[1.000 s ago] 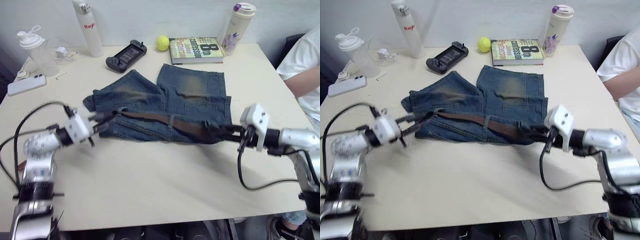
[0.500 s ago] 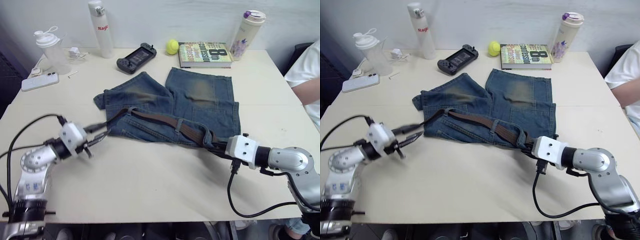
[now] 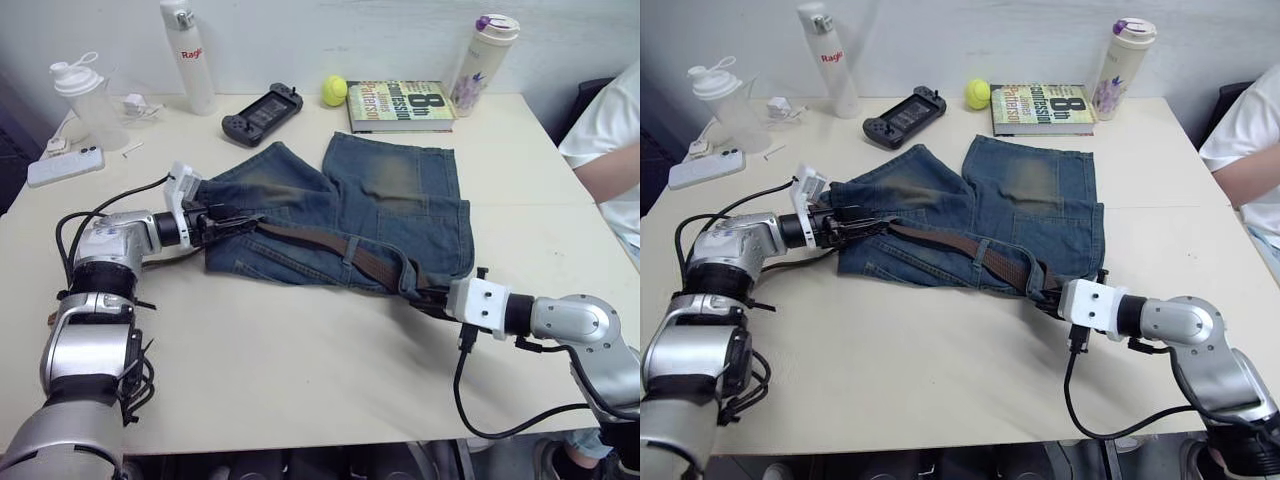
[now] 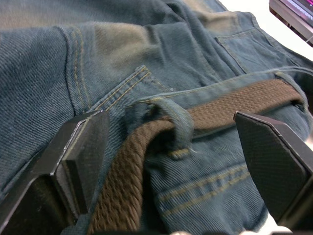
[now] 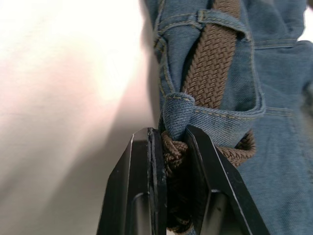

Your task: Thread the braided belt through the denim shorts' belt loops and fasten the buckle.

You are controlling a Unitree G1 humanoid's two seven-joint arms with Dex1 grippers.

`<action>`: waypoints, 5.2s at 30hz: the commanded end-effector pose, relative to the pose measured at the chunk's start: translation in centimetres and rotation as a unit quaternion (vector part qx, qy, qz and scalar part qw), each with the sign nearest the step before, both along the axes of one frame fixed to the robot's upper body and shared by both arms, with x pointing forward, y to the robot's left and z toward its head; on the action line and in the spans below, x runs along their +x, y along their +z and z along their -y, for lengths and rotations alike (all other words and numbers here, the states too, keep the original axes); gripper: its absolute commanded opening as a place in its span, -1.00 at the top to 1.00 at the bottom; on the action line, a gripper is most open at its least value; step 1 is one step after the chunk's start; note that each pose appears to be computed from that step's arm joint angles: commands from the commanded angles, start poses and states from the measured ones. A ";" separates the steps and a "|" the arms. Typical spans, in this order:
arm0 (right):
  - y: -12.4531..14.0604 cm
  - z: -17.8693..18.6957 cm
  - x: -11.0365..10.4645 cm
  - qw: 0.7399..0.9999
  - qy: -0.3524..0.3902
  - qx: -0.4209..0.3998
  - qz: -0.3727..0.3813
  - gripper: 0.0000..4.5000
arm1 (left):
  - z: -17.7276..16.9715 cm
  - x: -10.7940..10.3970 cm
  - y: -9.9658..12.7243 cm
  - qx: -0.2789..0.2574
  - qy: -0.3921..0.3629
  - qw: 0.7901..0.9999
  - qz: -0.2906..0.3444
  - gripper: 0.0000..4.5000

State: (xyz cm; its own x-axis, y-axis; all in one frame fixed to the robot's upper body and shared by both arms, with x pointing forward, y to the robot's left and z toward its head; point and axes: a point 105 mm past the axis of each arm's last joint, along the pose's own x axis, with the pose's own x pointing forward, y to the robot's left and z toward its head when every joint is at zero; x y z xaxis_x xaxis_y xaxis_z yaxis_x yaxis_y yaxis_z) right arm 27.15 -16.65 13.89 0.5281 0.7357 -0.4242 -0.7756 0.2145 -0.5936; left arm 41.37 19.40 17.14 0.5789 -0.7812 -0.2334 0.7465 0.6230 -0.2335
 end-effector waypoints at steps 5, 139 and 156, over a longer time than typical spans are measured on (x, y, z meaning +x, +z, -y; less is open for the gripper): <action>1.2 -0.7 -0.8 0.999 0.025 -0.002 0.027 0.88 | 1.9 0.3 -0.6 0.019 -0.028 0.998 -0.045 -0.97; -2.0 0.2 18.9 0.932 -0.358 0.050 -0.042 0.99 | -1.5 3.2 -4.1 0.337 0.094 0.920 0.177 1.00; 12.1 -5.6 11.3 0.912 -0.172 0.369 -0.045 -0.75 | 0.2 -0.3 8.1 0.017 0.084 0.942 0.323 -0.09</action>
State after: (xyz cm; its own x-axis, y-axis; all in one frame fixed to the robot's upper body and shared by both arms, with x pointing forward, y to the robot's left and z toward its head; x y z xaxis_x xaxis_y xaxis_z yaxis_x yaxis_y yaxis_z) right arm 41.13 -11.78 21.86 0.8164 0.5748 -0.0560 -0.5761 0.8037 -0.1488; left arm 42.65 19.02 21.55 0.7600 -0.6476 0.0553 0.6136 0.7429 0.2675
